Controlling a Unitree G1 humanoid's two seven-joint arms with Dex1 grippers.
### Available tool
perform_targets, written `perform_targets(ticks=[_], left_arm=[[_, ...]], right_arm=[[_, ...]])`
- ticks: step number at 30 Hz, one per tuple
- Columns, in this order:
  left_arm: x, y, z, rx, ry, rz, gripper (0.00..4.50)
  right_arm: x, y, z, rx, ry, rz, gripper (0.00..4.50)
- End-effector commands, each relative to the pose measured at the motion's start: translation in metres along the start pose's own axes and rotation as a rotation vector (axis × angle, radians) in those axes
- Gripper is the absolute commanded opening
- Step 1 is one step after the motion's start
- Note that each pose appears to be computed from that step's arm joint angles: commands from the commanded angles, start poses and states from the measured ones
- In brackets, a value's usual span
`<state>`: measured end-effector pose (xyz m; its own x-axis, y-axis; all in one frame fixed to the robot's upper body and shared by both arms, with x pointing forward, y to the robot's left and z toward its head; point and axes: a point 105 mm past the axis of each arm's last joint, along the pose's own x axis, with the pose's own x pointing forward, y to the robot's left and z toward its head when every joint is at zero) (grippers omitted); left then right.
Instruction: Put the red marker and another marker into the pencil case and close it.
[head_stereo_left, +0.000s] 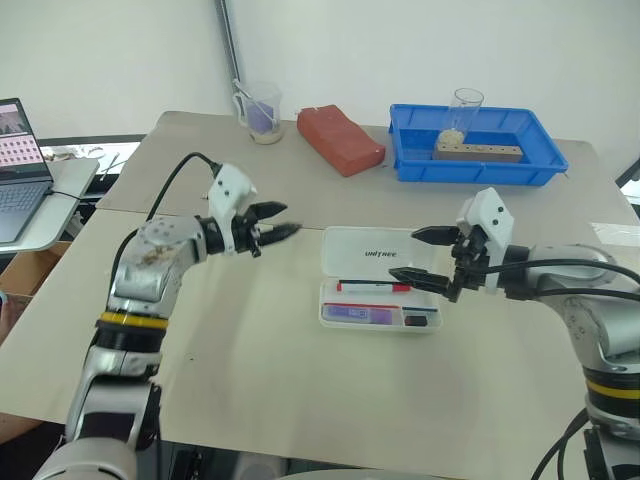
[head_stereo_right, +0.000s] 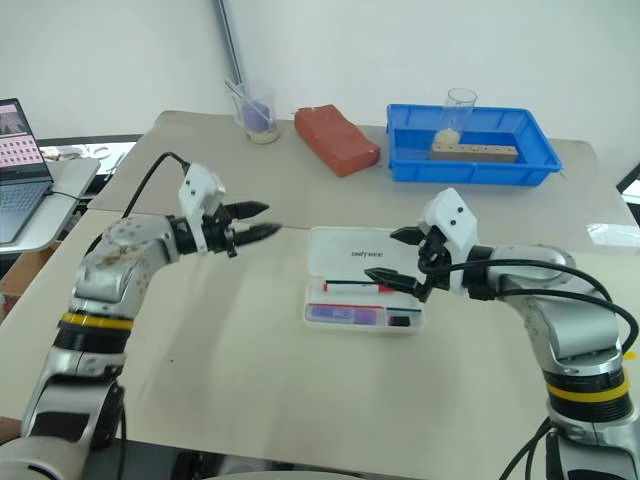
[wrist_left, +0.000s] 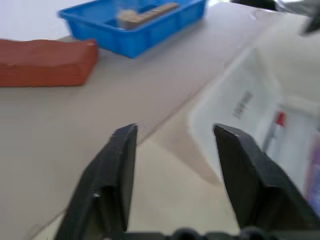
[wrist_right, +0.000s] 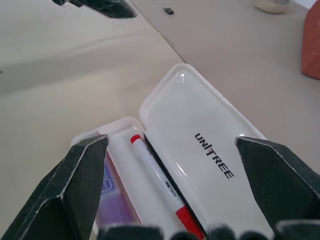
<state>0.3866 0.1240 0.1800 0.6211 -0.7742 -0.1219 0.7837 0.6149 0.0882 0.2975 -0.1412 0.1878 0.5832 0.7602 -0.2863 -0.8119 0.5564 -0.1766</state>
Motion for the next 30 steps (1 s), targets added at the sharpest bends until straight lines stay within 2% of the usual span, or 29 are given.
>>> perform_targets(ticks=[1, 2, 3, 8, 13, 20, 26, 30], left_arm=[[0.018, 0.014, -0.002, -0.057, 0.002, 0.066, 0.98], [0.024, 0.015, -0.004, -0.062, 0.008, 0.068, 0.41], [0.029, 0.016, -0.006, -0.061, 0.020, 0.066, 0.06], [0.049, 0.009, -0.013, -0.066, 0.067, 0.013, 0.06], [0.060, -0.010, -0.024, -0.066, 0.152, -0.133, 0.06], [0.056, -0.026, -0.019, -0.029, 0.145, -0.270, 0.06], [0.040, -0.054, -0.002, 0.027, 0.085, -0.433, 0.06], [0.028, -0.078, -0.005, 0.109, 0.124, -0.539, 0.06]], right_arm=[[-0.005, 0.003, 0.035, -0.072, -0.089, -0.039, 4.50], [-0.005, 0.005, 0.039, -0.082, -0.095, -0.038, 4.50], [-0.004, 0.008, 0.044, -0.087, -0.104, -0.034, 4.50], [-0.002, 0.017, 0.063, -0.097, -0.131, -0.020, 4.50], [-0.001, 0.019, 0.071, -0.109, -0.144, -0.011, 4.50], [-0.006, 0.012, 0.065, -0.092, -0.138, -0.020, 4.50], [-0.013, 0.015, 0.036, -0.099, -0.044, 0.025, 4.50], [-0.020, 0.018, 0.028, -0.082, -0.003, 0.066, 4.50]])
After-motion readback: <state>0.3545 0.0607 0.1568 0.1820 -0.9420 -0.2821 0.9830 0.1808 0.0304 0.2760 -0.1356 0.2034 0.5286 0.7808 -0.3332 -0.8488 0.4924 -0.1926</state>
